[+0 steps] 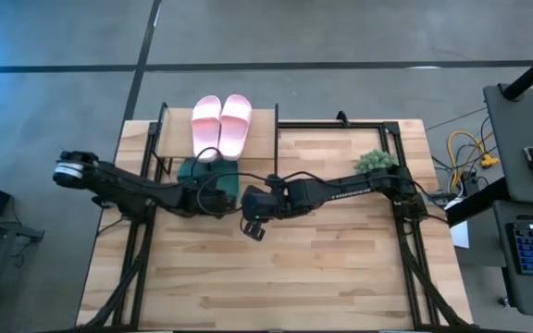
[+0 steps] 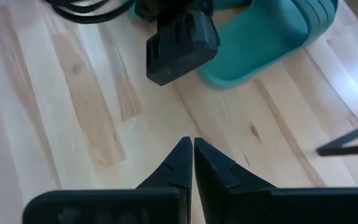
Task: Pick and place slides into the shelf
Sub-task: Adjust the green slippers
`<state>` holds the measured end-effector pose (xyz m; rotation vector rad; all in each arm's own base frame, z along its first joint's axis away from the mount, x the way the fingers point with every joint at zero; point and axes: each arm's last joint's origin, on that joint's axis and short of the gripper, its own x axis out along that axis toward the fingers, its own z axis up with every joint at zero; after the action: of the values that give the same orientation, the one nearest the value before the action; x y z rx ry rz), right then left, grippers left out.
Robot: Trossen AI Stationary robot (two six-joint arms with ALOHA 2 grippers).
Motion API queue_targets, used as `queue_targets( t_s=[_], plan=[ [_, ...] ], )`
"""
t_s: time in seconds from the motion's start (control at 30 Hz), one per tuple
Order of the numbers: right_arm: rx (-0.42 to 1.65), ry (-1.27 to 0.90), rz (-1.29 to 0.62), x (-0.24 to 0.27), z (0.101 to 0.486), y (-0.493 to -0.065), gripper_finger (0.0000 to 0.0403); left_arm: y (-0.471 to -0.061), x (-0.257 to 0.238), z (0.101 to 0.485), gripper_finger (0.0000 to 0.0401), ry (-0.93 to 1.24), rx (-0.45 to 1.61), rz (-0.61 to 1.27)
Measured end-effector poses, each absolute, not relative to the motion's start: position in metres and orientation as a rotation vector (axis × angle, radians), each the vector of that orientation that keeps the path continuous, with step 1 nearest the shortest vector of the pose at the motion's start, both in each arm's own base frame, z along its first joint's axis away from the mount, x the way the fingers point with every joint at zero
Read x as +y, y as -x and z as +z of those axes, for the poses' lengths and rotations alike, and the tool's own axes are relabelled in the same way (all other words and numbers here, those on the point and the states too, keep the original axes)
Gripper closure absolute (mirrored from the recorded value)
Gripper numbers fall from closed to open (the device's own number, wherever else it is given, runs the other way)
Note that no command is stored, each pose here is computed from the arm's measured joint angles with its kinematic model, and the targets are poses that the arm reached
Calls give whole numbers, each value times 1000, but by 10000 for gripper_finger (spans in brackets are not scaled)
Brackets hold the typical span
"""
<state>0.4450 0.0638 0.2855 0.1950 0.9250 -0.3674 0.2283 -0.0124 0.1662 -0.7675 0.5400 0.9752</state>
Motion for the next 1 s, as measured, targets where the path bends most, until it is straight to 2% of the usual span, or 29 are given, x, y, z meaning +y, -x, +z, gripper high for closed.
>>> queue_targets(
  t_s=[0.43, 0.67, 1.0],
  plan=[
    [981, -193, -386, 65, 284, -438, 394, -268, -4, 149, 397, 644, 698, 908],
    [987, -177, -409, 68, 286, -434, 394, -265, -4, 144, 397, 631, 753, 924],
    [982, -177, -413, 68, 286, -434, 394, -247, 0, 156, 397, 541, 778, 1008]
  ],
)
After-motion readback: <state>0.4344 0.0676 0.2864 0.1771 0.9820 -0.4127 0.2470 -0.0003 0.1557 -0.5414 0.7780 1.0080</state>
